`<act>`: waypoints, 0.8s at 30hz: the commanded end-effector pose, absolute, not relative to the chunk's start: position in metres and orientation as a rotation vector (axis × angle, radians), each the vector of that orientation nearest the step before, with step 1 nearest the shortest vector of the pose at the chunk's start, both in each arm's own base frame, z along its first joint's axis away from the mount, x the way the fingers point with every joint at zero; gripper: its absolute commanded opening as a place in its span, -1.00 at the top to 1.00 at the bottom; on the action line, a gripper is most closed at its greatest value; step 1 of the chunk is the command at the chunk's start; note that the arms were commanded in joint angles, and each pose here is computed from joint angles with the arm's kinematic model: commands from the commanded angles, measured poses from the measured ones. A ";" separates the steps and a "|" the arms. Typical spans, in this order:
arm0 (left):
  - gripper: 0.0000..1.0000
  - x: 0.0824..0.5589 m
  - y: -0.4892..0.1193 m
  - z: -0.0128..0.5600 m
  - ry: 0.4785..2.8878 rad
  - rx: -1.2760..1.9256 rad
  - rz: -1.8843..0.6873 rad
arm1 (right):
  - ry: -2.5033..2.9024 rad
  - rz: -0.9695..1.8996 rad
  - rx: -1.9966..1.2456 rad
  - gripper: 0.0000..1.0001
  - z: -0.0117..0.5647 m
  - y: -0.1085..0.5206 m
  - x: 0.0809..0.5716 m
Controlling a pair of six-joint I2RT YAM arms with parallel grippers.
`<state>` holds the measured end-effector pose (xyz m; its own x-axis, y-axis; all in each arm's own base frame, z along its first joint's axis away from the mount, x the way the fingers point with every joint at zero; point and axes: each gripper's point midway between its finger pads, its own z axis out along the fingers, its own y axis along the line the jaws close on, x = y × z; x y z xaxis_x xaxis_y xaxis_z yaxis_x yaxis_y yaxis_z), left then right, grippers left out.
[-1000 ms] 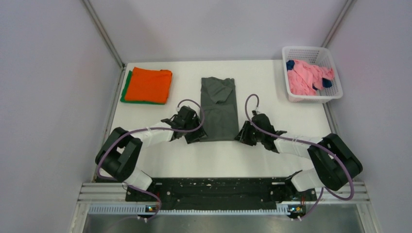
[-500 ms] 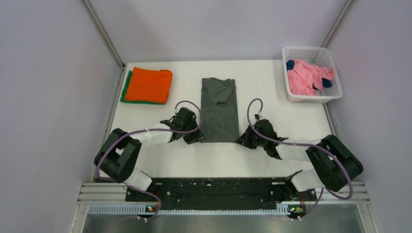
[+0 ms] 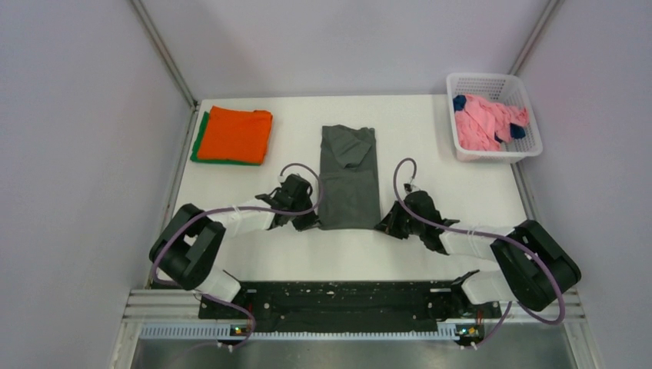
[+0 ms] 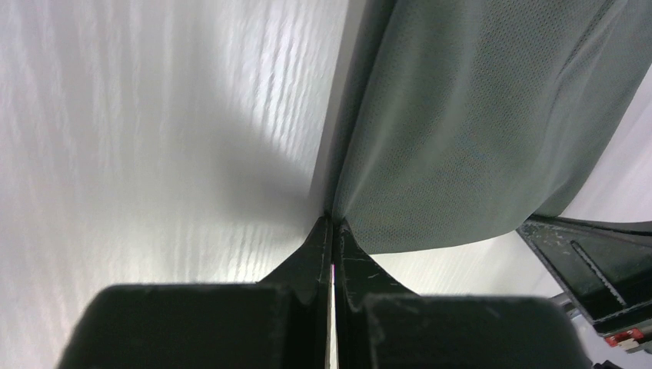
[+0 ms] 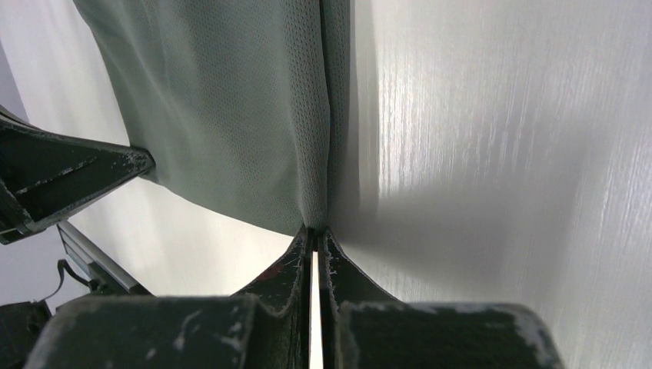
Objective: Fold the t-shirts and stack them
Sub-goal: Fold the long partially folded tshirt into a neat square
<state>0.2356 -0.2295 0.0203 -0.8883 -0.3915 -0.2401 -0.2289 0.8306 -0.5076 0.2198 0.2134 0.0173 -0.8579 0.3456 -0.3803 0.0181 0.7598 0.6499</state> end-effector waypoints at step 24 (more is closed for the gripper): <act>1.00 0.236 -0.242 0.195 2.246 -0.204 -0.967 | 2.092 1.007 0.005 1.00 0.212 0.212 0.225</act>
